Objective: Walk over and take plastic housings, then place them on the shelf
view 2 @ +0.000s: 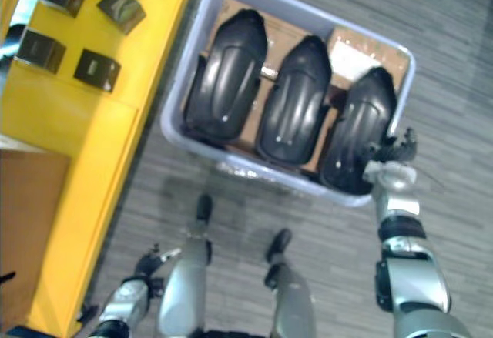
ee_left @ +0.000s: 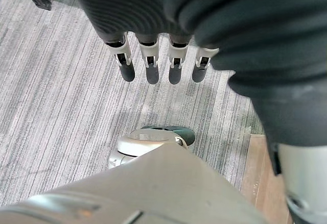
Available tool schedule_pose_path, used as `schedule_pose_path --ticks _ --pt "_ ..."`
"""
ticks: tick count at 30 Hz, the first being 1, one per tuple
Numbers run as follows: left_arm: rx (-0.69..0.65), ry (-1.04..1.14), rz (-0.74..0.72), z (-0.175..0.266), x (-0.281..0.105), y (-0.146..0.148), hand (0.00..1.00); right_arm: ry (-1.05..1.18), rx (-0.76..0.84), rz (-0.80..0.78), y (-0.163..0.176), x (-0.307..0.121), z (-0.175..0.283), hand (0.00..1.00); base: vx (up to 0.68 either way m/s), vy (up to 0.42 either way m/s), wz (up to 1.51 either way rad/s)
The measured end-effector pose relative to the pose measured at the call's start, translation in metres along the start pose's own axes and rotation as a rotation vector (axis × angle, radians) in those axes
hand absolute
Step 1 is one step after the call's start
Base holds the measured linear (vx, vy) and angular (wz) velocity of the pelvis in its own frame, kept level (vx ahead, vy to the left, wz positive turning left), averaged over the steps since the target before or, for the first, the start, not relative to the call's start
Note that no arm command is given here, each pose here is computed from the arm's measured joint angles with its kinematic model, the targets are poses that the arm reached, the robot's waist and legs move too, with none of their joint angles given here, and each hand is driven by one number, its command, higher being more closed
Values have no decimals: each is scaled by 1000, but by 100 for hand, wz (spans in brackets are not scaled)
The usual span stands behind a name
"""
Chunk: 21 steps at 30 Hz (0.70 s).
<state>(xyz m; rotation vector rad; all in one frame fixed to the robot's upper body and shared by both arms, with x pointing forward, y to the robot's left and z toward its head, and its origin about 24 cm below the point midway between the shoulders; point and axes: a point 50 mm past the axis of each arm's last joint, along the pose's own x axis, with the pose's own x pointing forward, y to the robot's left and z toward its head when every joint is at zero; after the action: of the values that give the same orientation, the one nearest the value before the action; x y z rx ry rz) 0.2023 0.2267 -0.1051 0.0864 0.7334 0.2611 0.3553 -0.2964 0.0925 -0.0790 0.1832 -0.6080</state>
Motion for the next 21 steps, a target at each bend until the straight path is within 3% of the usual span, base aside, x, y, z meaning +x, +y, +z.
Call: schedule_pose_path --ticks 9,17,18,21 --pt "-31 -35 7 4 0 0 0 40 -88 -21 4 1 2 0 -3 1 0" --pt "-155 -94 16 15 0 -3 0 41 -74 -58 -2 4 15 0 2 3 5" --pt "-160 -108 13 18 0 -4 0 34 -85 -64 -5 5 17 100 -9 -1 15" --pt "-177 -127 17 19 0 -5 0 0 -112 -73 -6 6 28 100 -30 7 3"
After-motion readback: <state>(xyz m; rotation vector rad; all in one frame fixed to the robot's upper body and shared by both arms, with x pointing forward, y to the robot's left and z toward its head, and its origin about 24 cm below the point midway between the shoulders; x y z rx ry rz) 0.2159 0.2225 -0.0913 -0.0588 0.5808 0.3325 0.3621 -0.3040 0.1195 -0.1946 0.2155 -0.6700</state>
